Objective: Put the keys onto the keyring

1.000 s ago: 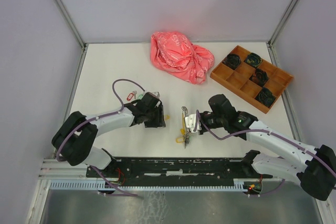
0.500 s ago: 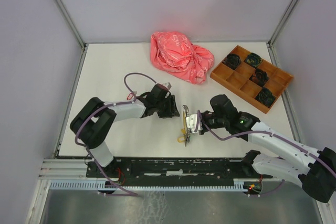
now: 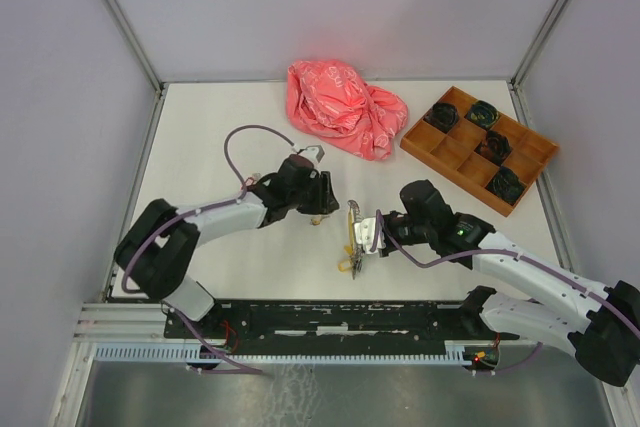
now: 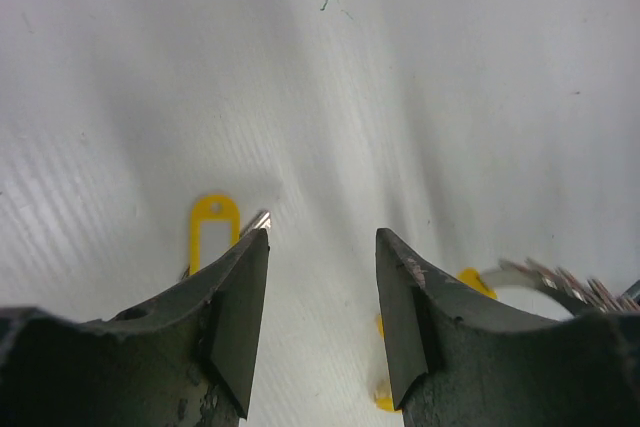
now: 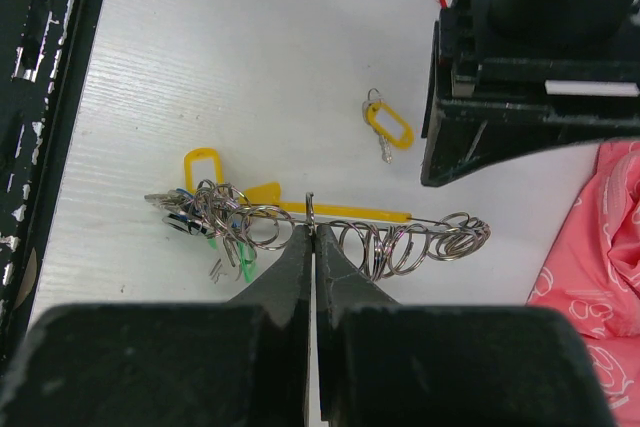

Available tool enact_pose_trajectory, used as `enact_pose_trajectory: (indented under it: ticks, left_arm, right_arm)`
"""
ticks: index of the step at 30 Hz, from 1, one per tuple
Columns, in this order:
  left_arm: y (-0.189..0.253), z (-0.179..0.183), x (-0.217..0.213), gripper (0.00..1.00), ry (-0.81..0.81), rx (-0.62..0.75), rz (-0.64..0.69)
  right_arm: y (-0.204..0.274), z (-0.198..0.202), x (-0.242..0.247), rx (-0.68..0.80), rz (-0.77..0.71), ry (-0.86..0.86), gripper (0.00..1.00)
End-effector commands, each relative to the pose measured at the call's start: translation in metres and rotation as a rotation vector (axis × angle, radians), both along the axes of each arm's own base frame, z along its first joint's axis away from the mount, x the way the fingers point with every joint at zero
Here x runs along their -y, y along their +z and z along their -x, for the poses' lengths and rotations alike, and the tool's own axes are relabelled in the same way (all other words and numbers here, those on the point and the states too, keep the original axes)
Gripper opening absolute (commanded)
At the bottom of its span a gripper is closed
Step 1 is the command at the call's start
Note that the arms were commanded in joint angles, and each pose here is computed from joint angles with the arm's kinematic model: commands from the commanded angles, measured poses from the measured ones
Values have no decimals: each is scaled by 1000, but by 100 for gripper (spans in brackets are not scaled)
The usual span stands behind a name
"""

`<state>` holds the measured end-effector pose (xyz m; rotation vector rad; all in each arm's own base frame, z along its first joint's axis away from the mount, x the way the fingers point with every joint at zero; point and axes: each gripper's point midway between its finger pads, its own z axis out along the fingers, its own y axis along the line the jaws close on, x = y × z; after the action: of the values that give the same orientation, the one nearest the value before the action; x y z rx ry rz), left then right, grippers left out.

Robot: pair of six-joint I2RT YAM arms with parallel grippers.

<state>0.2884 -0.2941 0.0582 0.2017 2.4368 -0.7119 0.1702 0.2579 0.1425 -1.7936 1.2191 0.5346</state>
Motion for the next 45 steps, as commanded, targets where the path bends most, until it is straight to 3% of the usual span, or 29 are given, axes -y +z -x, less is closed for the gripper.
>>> enact_pose_trajectory:
  ticks: [1,10,22,45]
  left_arm:
    - [33,2,-22,55,-26,200,-9]
    - [9,31,-64,53,-85,393,-47]
    - [3,35,-66,45,-201,655,-19]
    - [-37,25,-53,44,-362,726,-107]
  right_arm:
    - [19,-4,-9,52,-52,18,1]
    - [20,-3,-9,51,-56,22,1]
    - [25,1,-10,51,-76,38,1]
    - [30,4,-11,61,-84,53,1]
